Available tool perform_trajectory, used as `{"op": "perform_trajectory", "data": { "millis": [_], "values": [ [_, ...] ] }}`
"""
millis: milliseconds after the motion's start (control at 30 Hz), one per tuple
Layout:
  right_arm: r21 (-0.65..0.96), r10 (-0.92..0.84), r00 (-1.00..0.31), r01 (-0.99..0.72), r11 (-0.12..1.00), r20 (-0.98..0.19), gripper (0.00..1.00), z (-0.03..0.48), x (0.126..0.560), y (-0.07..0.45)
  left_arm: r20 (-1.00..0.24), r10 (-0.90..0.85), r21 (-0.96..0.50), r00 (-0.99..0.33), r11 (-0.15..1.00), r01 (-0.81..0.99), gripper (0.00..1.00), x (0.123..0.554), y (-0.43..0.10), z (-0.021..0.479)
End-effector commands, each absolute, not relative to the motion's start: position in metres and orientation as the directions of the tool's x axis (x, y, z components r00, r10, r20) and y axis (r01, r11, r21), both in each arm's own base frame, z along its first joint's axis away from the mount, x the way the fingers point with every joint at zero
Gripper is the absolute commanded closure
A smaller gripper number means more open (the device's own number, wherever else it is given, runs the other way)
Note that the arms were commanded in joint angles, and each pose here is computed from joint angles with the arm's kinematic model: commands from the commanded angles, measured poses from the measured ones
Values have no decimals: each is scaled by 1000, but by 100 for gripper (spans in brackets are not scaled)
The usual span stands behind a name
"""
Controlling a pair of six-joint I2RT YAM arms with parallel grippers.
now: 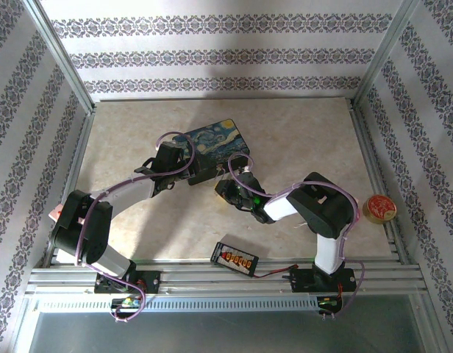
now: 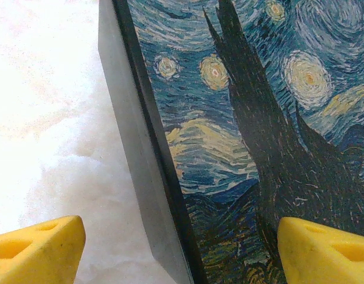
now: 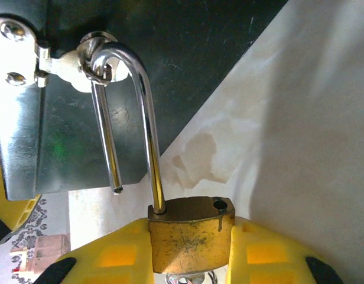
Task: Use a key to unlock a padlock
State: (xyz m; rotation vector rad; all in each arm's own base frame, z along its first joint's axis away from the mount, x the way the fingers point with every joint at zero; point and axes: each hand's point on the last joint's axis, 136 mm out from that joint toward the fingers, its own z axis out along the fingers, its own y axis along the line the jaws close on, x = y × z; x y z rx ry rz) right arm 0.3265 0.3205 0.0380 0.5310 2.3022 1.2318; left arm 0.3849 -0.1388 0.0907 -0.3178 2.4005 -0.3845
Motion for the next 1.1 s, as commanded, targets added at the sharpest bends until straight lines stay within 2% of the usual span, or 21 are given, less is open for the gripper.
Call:
{"op": "perform_trajectory", "data": {
  "millis": [0, 1067],
  "values": [
    [865, 615, -746, 107, 490, -256, 97, 49, 344, 310, -530, -316, -301, -787, 938, -174, 16, 370, -127, 63],
    [904, 708, -667, 121, 411, -232, 96, 44, 349, 302, -534, -306, -278, -788, 944, -178, 20, 367, -122, 62]
  ]
}}
